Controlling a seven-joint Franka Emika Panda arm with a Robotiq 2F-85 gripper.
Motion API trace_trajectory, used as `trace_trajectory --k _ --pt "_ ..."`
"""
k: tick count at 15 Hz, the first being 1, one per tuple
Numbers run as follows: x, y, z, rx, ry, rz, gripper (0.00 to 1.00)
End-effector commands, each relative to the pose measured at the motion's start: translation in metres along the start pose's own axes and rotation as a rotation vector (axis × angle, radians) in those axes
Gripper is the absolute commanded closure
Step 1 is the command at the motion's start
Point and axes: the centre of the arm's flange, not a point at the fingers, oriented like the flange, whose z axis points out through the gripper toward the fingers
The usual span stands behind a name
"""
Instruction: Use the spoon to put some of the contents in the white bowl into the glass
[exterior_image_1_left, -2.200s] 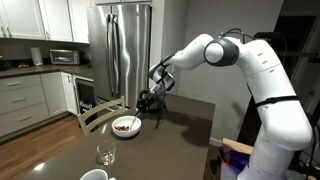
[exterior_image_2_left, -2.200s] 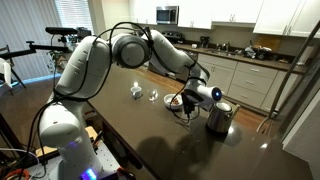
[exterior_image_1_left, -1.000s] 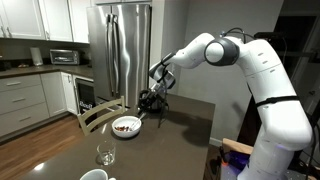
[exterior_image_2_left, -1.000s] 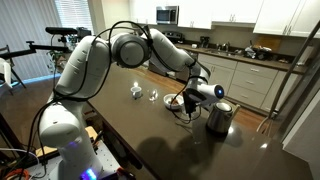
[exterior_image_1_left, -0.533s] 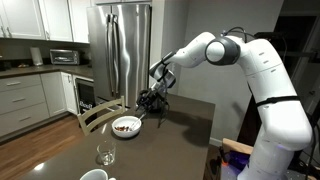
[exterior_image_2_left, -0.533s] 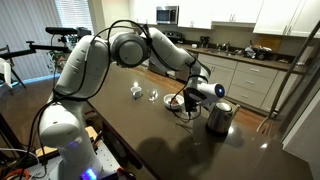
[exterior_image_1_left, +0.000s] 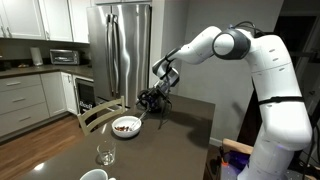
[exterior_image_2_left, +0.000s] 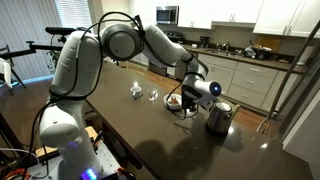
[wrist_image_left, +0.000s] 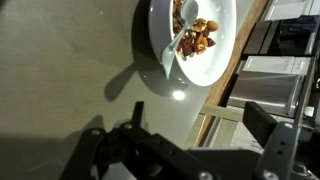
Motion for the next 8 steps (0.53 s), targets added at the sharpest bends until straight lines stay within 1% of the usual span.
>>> trace_trajectory --k 1,4,7,8 --pt "-0.038 -0.002 0.000 0.076 0.050 0.084 0.00" --pt "-0.053 -0.002 0.011 0.133 0.064 0.131 0.00" --pt "-0.062 -0.001 0.020 0.153 0.059 0.148 0.00" --pt "-0.063 -0.001 0.023 0.146 0.050 0.147 0.00"
